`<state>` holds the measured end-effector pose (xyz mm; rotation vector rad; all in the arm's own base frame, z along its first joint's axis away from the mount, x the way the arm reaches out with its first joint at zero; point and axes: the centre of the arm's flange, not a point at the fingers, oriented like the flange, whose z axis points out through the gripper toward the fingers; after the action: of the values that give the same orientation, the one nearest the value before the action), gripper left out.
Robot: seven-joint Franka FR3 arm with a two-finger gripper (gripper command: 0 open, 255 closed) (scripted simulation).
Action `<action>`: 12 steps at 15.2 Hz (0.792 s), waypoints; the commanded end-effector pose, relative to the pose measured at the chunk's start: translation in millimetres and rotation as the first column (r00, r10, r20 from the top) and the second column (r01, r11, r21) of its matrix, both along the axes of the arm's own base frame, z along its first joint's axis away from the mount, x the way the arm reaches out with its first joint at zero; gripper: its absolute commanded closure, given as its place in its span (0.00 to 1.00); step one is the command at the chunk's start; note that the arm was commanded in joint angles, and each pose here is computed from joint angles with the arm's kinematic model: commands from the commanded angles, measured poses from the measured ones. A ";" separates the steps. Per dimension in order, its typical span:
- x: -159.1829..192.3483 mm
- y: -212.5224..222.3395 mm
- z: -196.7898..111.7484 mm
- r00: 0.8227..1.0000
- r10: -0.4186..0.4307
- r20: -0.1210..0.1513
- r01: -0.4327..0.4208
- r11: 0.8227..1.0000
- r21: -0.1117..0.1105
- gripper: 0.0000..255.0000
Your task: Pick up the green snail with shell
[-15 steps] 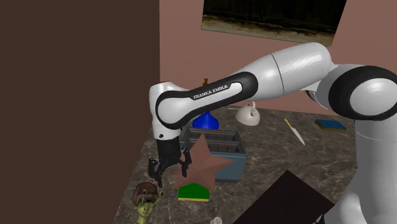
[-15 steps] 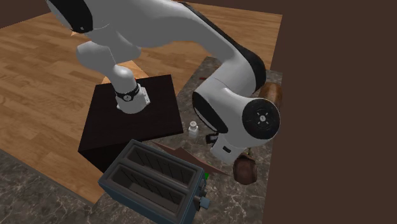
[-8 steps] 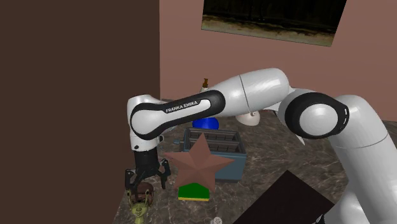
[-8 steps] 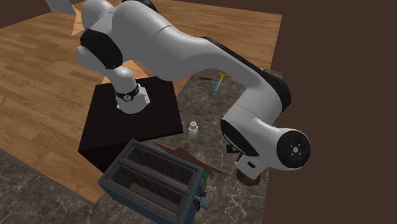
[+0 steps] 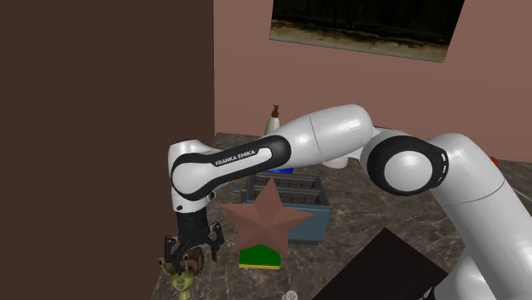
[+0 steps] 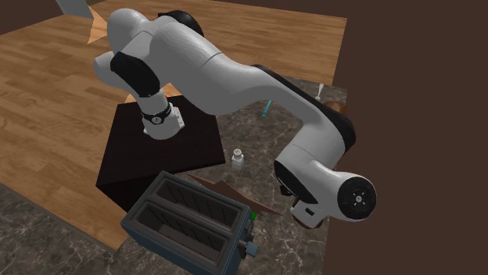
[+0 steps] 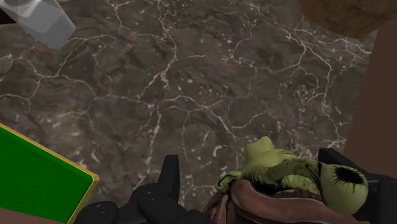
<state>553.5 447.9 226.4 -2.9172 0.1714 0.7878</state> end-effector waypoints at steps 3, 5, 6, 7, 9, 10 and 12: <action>-2.2 -2.2 -10.0 1.000 0.001 -0.008 -0.001 1.000 -0.007 1.00; -1.2 0.5 -14.2 1.000 0.001 -0.007 -0.001 1.000 -0.008 1.00; 1.6 -1.1 -11.9 1.000 0.001 -0.007 -0.001 1.000 -0.007 1.00; 5.4 -0.1 -11.2 1.000 0.001 -0.007 -0.001 1.000 -0.008 1.00; 1.2 -3.5 -14.5 1.000 0.002 -0.007 -0.002 1.000 -0.008 1.00; 4.4 1.1 -12.5 1.000 0.001 -0.007 -0.001 1.000 -0.008 1.00; -1.3 -1.5 -4.4 1.000 0.001 -0.007 -0.002 1.000 -0.007 1.00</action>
<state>554.6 452.7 230.2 -2.8934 0.1724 0.7898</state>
